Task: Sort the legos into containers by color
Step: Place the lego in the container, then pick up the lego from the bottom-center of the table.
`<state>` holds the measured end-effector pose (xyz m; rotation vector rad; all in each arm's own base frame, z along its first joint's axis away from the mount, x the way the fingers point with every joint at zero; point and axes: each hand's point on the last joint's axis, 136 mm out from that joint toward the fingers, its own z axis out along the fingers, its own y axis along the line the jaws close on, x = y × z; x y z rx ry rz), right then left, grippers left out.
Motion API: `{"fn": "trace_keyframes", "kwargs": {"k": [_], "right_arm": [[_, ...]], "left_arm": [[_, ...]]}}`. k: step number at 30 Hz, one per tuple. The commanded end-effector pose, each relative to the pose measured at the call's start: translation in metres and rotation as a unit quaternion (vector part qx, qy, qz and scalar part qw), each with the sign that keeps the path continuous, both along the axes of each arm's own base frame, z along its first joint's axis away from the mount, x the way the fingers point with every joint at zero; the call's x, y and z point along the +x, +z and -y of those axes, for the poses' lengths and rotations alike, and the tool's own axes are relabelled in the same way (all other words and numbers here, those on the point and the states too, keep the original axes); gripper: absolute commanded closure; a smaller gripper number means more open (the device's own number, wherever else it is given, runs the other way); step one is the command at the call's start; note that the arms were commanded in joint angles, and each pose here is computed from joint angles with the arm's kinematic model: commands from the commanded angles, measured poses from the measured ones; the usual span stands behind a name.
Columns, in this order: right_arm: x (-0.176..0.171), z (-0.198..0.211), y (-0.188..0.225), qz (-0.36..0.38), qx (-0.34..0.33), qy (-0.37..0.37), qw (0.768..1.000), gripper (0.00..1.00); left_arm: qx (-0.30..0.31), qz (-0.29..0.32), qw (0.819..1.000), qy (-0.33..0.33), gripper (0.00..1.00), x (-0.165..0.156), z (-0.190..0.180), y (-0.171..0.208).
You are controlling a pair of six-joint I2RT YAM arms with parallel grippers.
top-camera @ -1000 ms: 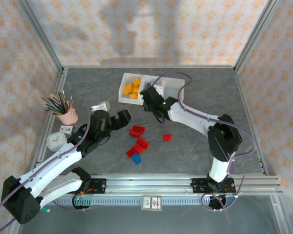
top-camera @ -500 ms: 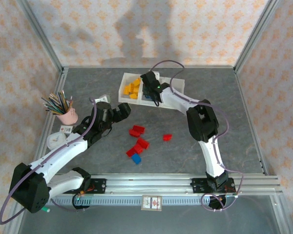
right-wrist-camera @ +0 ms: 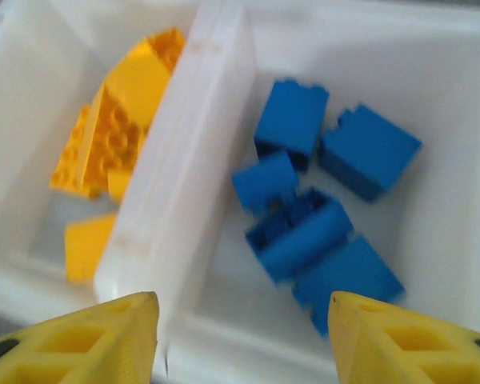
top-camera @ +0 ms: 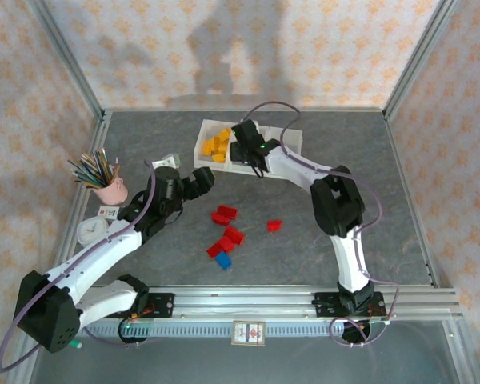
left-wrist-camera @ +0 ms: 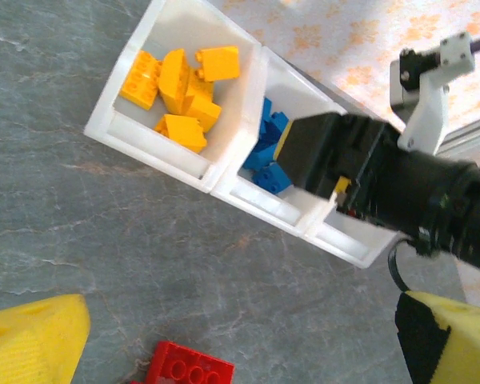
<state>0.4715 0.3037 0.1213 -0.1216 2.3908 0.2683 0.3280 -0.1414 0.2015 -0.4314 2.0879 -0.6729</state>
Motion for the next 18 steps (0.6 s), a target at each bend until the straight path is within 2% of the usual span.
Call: {"fn": "trace_keyframes", "kwargs": {"k": [1, 9, 14, 18], "right_arm": [[-0.034, -0.007, 0.037, 0.020, 0.023, 0.035, 0.999, 0.40], [-0.134, -0.003, 0.015, -0.029, -0.006, 0.093, 0.995, 0.33], [-0.190, -0.002, -0.002, -0.060, -0.029, 0.094, 0.993, 0.29], [-0.238, -0.014, -0.017, -0.071, -0.042, 0.132, 0.988, 0.28]], "left_arm": [[-0.010, 0.003, 1.000, -0.025, 0.01, -0.009, 0.003, 0.012], [-0.012, -0.041, 0.997, -0.062, 0.01, -0.045, 0.002, -0.008], [-0.015, -0.071, 0.996, -0.060, 0.01, -0.067, -0.006, -0.024], [-0.013, -0.092, 0.995, -0.045, 0.01, -0.083, -0.017, -0.037]]}}
